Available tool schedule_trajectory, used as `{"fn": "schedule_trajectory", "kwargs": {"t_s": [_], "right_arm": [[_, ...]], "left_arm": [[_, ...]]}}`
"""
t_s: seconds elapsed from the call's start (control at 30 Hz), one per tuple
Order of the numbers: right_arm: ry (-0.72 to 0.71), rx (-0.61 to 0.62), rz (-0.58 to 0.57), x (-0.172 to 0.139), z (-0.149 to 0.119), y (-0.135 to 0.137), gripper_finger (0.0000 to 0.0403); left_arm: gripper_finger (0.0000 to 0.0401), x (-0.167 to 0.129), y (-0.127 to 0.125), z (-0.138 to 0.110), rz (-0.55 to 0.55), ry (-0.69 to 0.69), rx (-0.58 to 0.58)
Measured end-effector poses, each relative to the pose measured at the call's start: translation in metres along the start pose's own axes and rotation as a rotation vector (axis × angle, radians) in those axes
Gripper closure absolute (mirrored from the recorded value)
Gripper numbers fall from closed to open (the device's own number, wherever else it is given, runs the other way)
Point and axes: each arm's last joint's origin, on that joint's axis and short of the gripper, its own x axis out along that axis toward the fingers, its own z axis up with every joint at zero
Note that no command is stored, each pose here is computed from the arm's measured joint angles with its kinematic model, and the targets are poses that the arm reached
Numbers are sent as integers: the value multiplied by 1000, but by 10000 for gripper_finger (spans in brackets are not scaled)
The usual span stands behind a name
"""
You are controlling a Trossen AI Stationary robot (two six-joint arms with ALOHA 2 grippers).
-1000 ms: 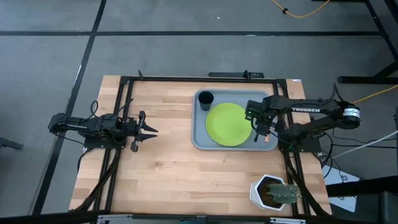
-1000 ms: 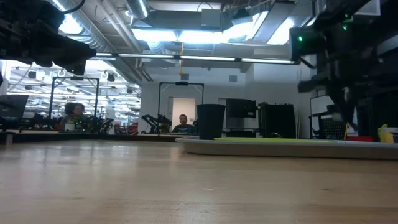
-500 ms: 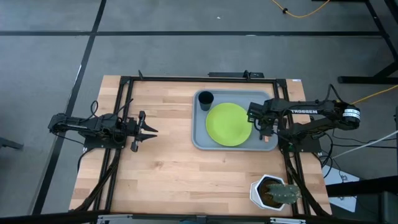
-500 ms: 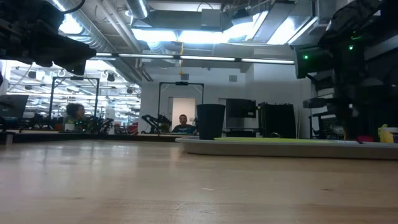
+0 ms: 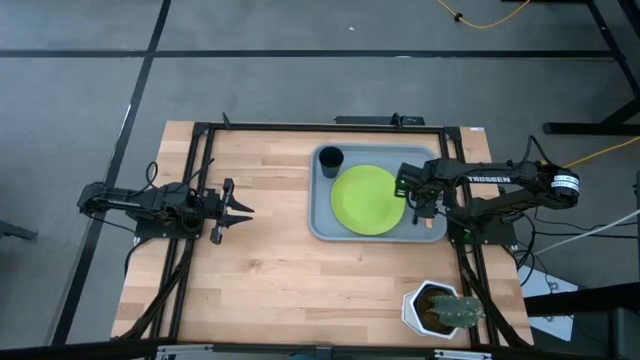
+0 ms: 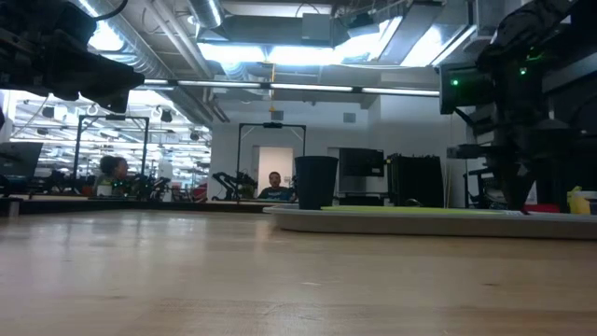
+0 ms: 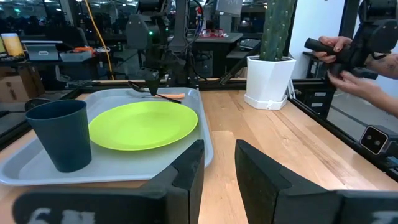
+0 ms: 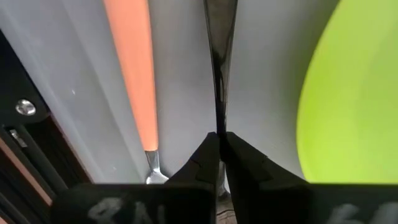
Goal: Pick and place plate/cup/fork/spoon on tray
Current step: Put the black spoon on the gray serving tray to the right of the light green plate
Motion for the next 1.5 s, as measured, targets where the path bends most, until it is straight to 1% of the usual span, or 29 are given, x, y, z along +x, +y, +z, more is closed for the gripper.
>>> {"fn": "schedule_trajectory", "kwargs": {"t_s": [0.23,0.3,0.4,0.47,0.57,0.67,0.77,0.9,1.0,1.13,1.2,1.27,1.4,1.5], "right_arm": [[-3,-5,15,0,0,1,379],[-14,-30,18,0,1,2,378],[-23,-82,37,0,1,4,361],[-10,-80,33,0,1,3,341],[11,-35,24,0,0,2,314],[9,-31,22,0,0,2,299],[12,-21,23,0,0,2,296],[71,77,29,0,-1,2,295],[122,120,8,-3,1,-1,295],[196,262,-53,-17,5,-11,295],[186,353,-102,-26,8,-17,295],[150,478,-161,-37,13,-25,295],[142,818,-292,-63,20,-37,295],[79,1139,-399,-82,22,-45,295]], "left_arm": [[319,0,0,0,0,0,0],[319,0,0,0,0,0,0],[319,0,0,0,0,0,0],[319,0,0,0,0,0,0],[319,0,0,0,0,0,0],[319,0,0,0,0,1,0],[319,0,0,0,0,0,0],[319,0,0,0,0,0,0],[319,0,0,0,0,1,0],[319,0,0,0,0,0,0],[319,0,0,0,0,1,0],[319,0,0,0,0,0,0],[319,0,0,0,0,0,0],[319,0,0,0,0,0,0]]}}
